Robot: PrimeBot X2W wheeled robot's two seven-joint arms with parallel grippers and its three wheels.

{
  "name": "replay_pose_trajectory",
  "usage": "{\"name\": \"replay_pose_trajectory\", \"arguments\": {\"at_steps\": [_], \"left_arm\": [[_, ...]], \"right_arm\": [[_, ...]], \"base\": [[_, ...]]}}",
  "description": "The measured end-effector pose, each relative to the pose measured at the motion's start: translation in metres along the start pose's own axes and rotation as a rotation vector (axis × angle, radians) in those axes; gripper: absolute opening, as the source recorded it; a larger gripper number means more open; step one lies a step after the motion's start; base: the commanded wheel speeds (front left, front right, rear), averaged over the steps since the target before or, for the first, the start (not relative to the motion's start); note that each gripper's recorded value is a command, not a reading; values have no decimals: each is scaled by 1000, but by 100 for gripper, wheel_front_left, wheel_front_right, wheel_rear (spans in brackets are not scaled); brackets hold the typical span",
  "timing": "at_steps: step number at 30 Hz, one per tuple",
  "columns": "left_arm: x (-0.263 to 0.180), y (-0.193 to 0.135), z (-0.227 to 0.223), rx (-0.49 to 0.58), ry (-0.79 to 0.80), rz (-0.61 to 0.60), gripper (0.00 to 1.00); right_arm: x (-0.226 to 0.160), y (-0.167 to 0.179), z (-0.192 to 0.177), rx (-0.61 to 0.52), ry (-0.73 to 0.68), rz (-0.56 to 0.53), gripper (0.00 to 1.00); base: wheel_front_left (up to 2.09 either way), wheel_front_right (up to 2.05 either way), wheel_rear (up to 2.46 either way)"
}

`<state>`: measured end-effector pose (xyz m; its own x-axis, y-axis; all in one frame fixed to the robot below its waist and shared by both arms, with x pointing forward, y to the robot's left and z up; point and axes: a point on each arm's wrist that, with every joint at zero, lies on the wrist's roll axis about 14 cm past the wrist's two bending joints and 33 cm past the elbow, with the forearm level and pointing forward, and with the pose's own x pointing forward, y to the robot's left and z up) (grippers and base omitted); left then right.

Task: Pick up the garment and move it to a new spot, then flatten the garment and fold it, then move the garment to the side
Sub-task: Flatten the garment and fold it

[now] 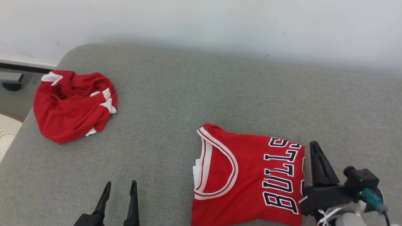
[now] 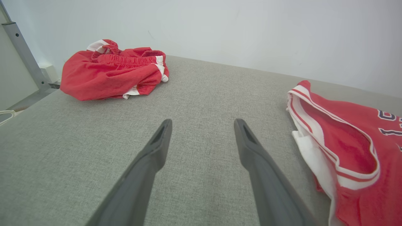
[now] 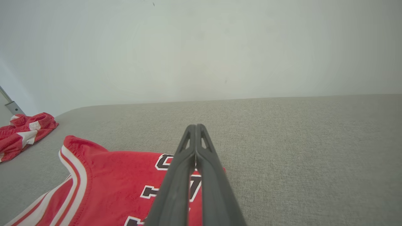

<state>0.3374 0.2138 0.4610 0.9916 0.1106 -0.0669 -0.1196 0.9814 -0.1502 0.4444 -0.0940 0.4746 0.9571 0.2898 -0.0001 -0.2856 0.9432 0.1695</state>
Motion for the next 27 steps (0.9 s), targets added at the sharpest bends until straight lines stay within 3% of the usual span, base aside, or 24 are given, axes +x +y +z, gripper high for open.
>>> {"name": "replay_pose_trajectory", "arguments": {"at_steps": [9, 22, 23, 24, 25, 26, 27], "left_arm": [[-1, -13, 4, 16, -18, -52, 100], [-3, -30, 16, 45, -61, -121, 100], [-3, -32, 16, 54, -60, -127, 100], [-2, -34, 17, 64, -65, -135, 100], [-2, -36, 19, 73, -70, -143, 100], [-1, -38, 20, 80, -73, -150, 100], [-2, -39, 20, 82, -74, -153, 100]], "right_arm": [[-55, -36, 21, -10, -66, -128, 0], [-116, -42, 30, -13, -98, -205, 0], [-119, -43, 29, -15, -97, -212, 22], [-121, -43, 29, -21, -95, -214, 36], [-123, -44, 28, -22, -93, -219, 44], [-126, -45, 27, -23, -88, -224, 91], [-128, -46, 26, -19, -86, -230, 100]], "base": [[0, 0, 0], [0, 0, 0], [0, 0, 0], [0, 0, 0], [0, 0, 0], [0, 0, 0], [0, 0, 0]]}}
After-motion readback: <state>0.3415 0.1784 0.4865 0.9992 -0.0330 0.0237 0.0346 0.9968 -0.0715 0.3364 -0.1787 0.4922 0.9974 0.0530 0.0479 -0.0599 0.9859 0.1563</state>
